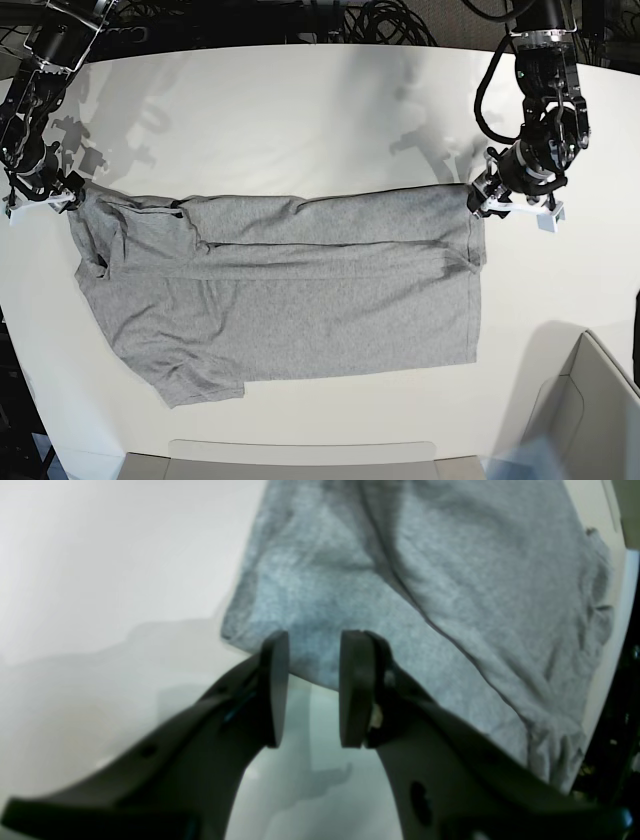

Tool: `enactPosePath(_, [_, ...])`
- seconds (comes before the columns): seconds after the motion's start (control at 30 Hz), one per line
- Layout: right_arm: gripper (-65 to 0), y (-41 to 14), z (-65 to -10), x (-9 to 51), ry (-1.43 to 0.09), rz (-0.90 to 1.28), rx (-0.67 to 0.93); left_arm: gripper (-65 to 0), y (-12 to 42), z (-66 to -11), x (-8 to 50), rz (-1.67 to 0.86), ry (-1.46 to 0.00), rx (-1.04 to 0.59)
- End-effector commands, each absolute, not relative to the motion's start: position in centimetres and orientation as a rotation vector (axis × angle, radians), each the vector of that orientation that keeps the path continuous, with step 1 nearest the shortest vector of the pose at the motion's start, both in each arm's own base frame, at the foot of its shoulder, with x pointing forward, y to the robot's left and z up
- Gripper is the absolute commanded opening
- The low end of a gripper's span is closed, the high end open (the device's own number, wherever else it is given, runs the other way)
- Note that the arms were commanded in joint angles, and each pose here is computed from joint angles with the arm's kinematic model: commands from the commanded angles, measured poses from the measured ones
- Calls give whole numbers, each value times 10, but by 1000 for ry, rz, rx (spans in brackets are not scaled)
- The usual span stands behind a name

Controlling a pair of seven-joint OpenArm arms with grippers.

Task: Fold the T-shirt properly
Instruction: 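Lower both grippers and grasp the folded edge of the shirt again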

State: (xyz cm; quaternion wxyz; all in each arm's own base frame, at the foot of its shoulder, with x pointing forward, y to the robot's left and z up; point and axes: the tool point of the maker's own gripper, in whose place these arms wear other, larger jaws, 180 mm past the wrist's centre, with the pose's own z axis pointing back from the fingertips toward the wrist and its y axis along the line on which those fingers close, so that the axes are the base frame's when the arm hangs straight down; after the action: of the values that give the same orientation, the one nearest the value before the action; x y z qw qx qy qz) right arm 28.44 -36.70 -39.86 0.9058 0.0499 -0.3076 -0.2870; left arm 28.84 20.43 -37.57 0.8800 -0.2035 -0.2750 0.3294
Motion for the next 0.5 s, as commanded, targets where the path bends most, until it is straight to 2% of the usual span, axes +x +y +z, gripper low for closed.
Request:
enactPosePath(0.0, [-316, -383, -379, 295, -694, -582, 76, -455, 207, -364, 297, 679, -620, -435])
enactPosePath(0.13, [-317, -383, -376, 297, -701, -578, 75, -418, 207, -375, 289, 711, -594, -436])
enactPosePath(0.3, [-317, -386, -378, 293, -692, -579, 67, -415, 232, -404, 275, 868, -535, -417])
enactPosePath(0.47, [-317, -386, -379, 293, -691, -579, 67, -415, 235, -412, 271, 888, -512, -413])
